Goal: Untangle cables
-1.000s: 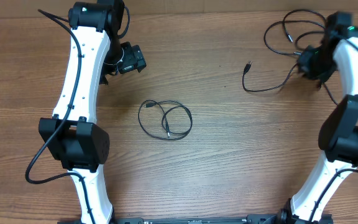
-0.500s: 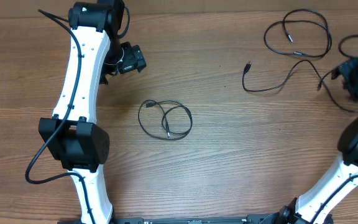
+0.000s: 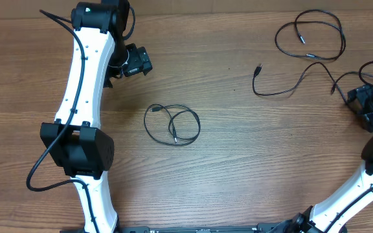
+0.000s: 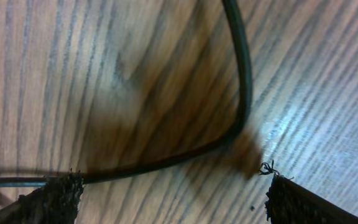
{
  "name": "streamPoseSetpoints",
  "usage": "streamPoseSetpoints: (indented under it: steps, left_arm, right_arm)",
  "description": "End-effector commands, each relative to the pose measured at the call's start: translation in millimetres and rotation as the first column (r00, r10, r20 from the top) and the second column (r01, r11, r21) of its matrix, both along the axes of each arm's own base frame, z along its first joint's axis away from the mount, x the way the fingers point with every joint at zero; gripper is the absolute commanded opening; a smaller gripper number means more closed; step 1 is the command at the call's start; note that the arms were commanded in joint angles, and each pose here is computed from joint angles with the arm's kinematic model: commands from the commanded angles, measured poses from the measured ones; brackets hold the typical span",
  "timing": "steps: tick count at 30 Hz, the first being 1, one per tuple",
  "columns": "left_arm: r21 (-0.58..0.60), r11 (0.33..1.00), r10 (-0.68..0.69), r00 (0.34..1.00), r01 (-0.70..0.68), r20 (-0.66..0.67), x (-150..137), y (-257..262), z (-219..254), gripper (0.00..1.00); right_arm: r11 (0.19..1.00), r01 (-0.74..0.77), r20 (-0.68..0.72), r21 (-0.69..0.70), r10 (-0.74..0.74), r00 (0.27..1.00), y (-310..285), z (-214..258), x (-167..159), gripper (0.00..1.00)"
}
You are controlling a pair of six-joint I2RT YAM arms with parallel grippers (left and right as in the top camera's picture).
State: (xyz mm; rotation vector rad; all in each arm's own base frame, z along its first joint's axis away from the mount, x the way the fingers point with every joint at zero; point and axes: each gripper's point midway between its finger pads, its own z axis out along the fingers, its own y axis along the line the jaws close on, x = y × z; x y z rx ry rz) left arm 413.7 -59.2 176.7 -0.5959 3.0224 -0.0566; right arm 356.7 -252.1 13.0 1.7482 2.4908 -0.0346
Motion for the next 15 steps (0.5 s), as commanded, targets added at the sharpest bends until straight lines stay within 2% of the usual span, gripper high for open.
streamPoseSetpoints:
  steps: [1,4,9,15]
  left_arm:
    - [-0.003,1.0,0.022,1.0,-0.022,-0.014,0.0,-1.5,-5.2,1.0]
    - [-0.003,1.0,0.022,1.0,-0.022,-0.014,0.0,-1.4,-5.2,1.0]
    - [-0.003,1.0,0.022,1.0,-0.022,-0.014,0.0,-1.5,-5.2,1.0]
    - [-0.003,1.0,0.022,1.0,-0.022,-0.014,0.0,-1.5,-5.2,1.0]
  right_arm:
    - [1.0,0.002,0.024,-0.007,-0.002,1.0,0.3,2.5,5.3,0.96]
    - [1.0,0.003,0.042,-0.019,-0.002,0.999,-2.7,3.2,9.6,0.93]
    - [0.999,0.005,0.072,-0.047,-0.001,0.997,-9.3,4.6,17.0,0.76]
    - [0.997,0.01,0.074,-0.082,-0.004,0.997,-16.1,5.8,18.5,0.7]
